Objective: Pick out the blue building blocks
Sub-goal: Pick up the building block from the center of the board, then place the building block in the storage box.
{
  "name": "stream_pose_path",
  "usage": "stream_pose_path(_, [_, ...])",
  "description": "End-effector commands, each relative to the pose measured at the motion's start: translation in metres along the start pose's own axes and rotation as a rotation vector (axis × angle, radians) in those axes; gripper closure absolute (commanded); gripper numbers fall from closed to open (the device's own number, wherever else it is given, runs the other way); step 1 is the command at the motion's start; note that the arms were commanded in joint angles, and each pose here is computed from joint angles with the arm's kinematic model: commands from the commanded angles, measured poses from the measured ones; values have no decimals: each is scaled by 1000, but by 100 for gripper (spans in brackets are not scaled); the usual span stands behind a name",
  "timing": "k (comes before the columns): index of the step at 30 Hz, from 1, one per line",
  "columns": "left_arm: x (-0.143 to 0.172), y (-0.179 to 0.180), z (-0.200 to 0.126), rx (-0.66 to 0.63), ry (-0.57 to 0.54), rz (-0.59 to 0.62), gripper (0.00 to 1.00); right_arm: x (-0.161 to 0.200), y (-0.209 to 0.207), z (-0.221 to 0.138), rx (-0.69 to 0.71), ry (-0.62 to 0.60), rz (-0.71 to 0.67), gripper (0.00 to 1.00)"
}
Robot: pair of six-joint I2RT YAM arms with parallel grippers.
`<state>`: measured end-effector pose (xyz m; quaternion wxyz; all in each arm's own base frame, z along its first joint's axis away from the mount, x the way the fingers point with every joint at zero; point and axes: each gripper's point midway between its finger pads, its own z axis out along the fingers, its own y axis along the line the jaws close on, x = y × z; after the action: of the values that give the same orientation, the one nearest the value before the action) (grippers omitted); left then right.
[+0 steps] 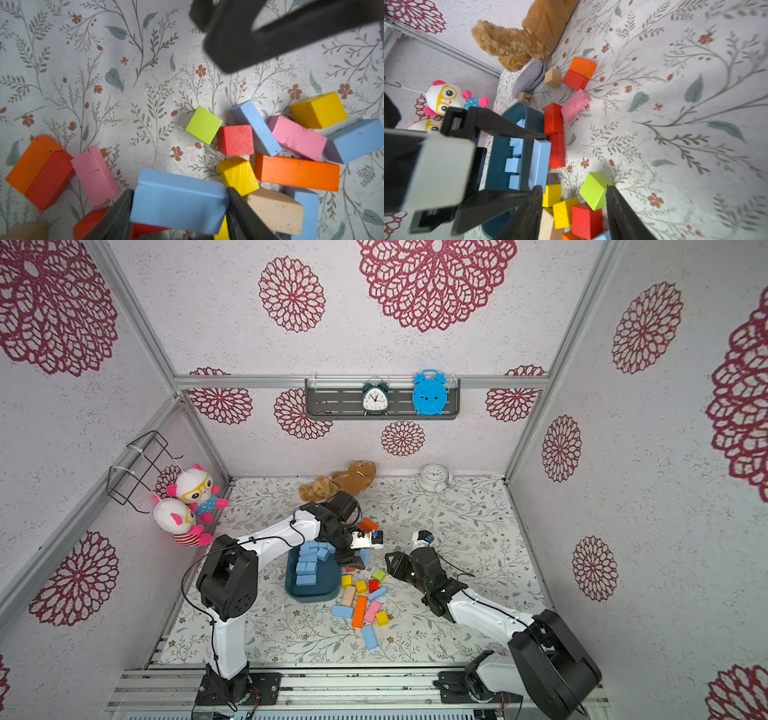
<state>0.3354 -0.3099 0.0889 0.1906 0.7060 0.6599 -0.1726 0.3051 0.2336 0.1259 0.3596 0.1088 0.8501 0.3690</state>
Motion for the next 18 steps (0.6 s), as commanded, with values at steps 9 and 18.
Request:
stream_pose_path(9, [-33, -10, -17, 46, -147, 32, 53, 1, 57, 27, -329, 74, 98, 51])
stream_pose_path(18, [-42, -3, -21, 41, -166, 1, 34, 1, 55, 32, -329, 72, 106, 83])
